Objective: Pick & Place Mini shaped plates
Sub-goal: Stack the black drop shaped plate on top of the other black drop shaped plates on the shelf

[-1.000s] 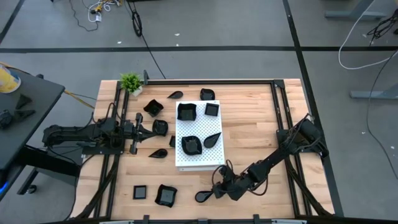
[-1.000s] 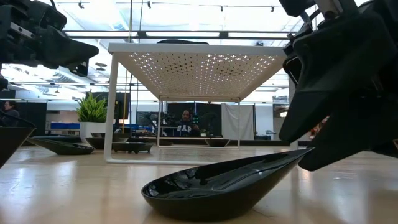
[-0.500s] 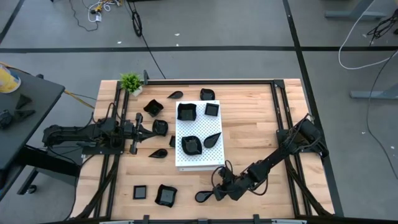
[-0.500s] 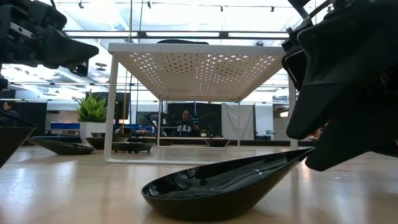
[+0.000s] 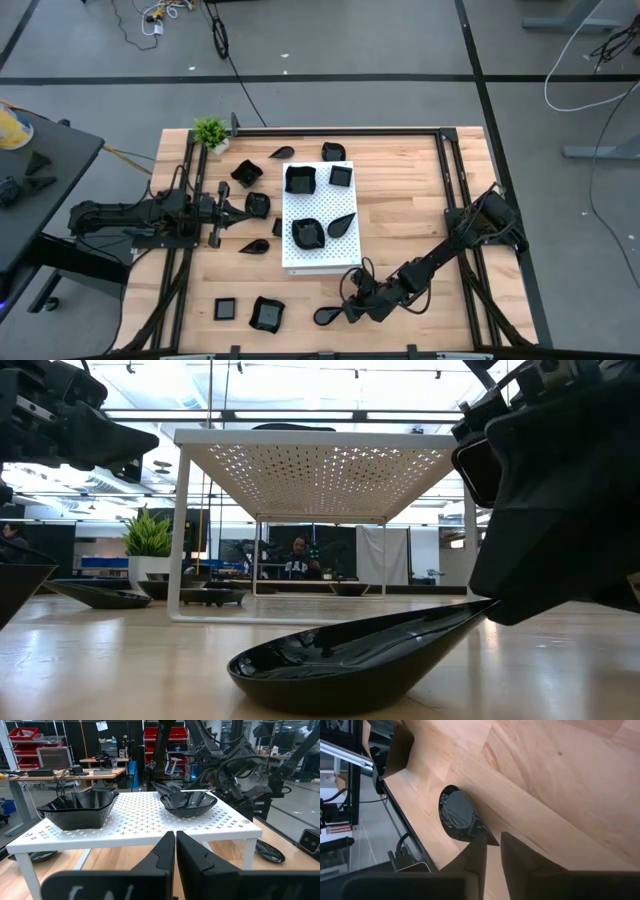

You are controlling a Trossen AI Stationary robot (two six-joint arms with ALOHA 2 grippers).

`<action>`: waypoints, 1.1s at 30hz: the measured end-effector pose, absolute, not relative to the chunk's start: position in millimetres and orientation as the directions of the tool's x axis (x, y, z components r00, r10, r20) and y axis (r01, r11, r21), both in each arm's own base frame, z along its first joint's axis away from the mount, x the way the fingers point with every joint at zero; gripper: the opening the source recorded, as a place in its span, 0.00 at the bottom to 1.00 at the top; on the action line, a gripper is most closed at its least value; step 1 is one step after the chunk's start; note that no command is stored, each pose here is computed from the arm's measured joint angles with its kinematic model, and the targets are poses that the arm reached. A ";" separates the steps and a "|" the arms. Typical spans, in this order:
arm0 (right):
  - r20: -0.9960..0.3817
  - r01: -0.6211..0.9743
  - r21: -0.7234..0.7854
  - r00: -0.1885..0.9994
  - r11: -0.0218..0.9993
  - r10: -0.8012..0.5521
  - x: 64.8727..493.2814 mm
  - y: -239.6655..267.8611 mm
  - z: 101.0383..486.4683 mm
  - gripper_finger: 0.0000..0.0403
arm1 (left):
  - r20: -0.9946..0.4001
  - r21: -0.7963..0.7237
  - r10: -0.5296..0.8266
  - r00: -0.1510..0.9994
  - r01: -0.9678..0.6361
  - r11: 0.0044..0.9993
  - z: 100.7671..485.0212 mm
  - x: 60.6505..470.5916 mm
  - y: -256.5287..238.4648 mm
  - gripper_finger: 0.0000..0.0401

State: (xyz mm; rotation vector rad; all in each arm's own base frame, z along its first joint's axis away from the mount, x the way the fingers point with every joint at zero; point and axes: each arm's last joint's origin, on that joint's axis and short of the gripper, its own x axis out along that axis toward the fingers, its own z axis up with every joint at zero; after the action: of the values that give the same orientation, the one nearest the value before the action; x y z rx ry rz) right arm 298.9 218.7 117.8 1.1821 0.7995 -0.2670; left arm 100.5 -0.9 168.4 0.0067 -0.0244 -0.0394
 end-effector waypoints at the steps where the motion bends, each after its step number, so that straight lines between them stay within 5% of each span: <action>1: -0.679 0.577 0.719 0.703 0.387 0.213 298.9 218.7 117.8 0.14 | 0.025 0.007 -0.039 0.999 0.039 0.999 168.5 100.5 -1.0 0.05; 33: -0.613 0.522 0.779 0.751 0.348 0.245 303.1 222.8 124.2 0.01 | 0.025 0.007 -0.039 0.999 0.039 0.999 168.5 100.5 -0.9 0.05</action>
State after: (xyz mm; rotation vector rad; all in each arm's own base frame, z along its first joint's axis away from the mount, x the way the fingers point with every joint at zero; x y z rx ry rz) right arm 303.1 222.8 124.2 1.2328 0.7450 -0.2025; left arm 100.5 -0.9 168.5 0.0067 -0.0249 -0.0392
